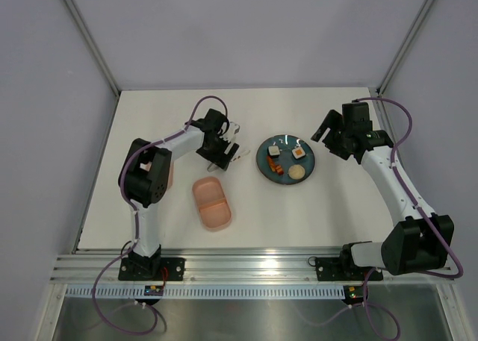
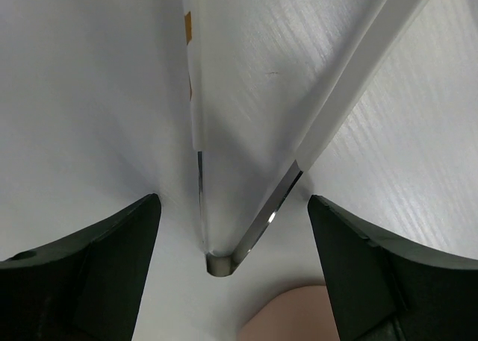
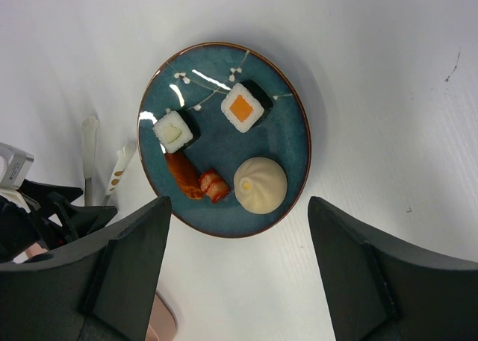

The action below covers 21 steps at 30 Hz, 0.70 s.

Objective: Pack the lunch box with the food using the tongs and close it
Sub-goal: Pick up the clamp at the center of the board.

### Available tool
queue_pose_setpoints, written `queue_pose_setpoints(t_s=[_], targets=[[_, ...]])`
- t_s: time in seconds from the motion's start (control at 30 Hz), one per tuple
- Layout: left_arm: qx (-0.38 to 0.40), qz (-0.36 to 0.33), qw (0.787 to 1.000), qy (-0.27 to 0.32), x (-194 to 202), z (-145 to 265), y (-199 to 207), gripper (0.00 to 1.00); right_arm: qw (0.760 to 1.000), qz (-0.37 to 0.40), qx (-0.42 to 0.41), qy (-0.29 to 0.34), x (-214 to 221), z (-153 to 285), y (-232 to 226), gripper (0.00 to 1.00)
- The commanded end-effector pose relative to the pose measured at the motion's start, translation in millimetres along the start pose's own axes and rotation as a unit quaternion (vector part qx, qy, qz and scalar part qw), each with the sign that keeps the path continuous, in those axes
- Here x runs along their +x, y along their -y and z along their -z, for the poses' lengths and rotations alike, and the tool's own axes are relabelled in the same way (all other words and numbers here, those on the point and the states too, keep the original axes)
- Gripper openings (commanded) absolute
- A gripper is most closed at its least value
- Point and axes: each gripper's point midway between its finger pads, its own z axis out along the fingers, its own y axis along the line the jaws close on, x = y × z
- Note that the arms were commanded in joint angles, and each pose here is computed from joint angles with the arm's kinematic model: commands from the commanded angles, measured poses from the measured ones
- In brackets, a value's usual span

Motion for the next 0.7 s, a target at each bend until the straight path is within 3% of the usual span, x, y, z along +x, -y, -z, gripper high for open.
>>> queue_pose_setpoints(t_s=[0.0,0.13,0.67], targets=[[-0.007,-0.016,1.000,-0.005,5,3,-3,0.82,1.000,-0.003,-0.020,0.016,-6,6,-10,0.82],[-0.006,-0.018,1.000,-0.005,4,-3,-3,0.77,1.000,-0.003,-0.020,0.018,-7,7,-10,0.82],[0.036,-0.059,0.997,0.020,-11,-6,9,0.75,1.000,-0.001,-0.019,0.015,-9,5,-11,0.82]])
